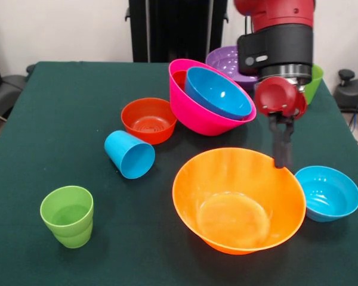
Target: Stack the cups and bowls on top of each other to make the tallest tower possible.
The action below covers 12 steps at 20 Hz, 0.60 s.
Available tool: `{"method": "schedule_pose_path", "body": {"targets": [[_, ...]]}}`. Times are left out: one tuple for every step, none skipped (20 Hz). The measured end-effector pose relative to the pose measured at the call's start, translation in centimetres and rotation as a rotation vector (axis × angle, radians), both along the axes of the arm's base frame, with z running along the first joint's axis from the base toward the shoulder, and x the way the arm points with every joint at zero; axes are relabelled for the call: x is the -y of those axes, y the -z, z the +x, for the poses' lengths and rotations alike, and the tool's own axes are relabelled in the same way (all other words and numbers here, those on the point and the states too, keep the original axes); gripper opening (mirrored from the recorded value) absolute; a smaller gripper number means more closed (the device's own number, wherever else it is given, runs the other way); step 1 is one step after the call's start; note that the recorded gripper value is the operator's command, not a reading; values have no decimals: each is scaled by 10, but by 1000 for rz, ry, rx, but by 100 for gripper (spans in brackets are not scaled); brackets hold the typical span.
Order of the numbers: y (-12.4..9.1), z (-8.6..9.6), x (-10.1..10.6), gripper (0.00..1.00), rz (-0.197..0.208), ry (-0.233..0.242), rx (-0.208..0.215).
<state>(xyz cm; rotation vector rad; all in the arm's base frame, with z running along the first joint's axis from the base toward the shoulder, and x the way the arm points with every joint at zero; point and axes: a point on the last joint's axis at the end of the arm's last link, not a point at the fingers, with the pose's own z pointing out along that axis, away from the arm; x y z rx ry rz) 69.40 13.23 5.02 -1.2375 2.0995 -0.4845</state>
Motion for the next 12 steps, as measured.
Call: {"method": "schedule_pose_path", "body": {"targets": [[0, -1, -5, 100, -2, -7, 0], [-1, -2, -8, 100, -3, -13, 1], [0, -4, -18, 100, -3, -27, 0], [0, -5, -21, 100, -3, -31, 0], [0, -6, -24, 100, -3, -36, 0], [0, -6, -25, 100, -3, -37, 0], [0, -6, -26, 100, -3, -38, 0], [0, -6, -26, 100, -3, -38, -1], [0, -6, -26, 100, -4, -38, -1], [0, -7, -25, 100, -7, -38, -1], [0, -7, -24, 100, -11, -38, -2], [1, -8, -22, 100, -17, -38, -4]]}}
